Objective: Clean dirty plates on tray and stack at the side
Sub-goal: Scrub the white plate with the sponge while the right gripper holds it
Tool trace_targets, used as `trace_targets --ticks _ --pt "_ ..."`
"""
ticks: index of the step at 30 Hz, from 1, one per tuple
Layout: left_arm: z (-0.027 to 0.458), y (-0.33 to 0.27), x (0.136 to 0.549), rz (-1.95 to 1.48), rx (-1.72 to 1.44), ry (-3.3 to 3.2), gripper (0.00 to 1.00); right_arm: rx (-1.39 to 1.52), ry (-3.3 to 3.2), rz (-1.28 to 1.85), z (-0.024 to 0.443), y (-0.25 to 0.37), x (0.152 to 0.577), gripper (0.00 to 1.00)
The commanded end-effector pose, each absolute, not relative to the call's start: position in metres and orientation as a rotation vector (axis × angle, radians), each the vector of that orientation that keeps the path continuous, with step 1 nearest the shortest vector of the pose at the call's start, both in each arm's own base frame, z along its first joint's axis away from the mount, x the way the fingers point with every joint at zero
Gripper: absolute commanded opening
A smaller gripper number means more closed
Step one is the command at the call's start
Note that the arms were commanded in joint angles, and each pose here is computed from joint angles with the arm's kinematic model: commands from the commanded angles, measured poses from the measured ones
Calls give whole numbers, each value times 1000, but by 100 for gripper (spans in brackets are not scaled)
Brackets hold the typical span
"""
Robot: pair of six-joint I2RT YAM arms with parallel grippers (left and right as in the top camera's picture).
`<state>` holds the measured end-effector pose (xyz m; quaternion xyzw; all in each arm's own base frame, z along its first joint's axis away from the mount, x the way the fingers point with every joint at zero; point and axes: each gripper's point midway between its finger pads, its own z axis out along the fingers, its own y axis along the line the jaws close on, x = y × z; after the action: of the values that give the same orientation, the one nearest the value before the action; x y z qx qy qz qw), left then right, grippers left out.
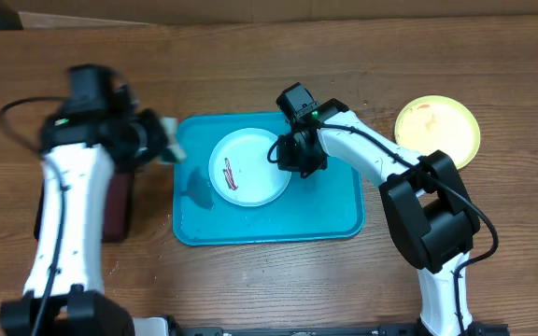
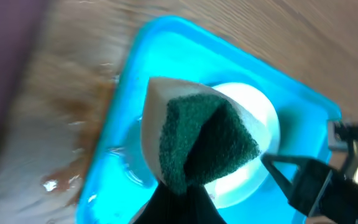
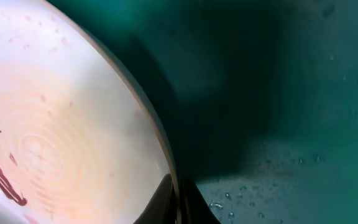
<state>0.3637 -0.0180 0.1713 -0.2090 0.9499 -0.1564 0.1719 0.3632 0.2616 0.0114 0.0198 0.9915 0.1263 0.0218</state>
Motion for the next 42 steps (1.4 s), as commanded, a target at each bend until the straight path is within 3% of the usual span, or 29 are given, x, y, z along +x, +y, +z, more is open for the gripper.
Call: trace_targets --ticks 1,7,15,24,27,30,33,42 --pt "146 -54 371 -455 -424 2778 4 251 3084 358 8 255 362 4" --pt "90 -114 389 -475 -196 2869 4 497 3080 355 7 255 360 4" --pt "37 -158 387 -481 -103 2958 4 536 3051 308 6 249 364 4" --pt "-12 -138 381 -262 -255 3047 4 535 3047 297 6 248 365 4" --pt "-24 -106 381 23 -271 3040 4 535 3047 291 6 247 364 4" --pt "-16 -50 376 499 -316 2954 4 537 3040 261 6 244 365 4" --pt "-1 -19 372 769 -377 2852 4 537 3034 248 5 242 366 4" --pt "36 -15 398 825 -385 2764 4 537 3031 240 5 241 367 4"
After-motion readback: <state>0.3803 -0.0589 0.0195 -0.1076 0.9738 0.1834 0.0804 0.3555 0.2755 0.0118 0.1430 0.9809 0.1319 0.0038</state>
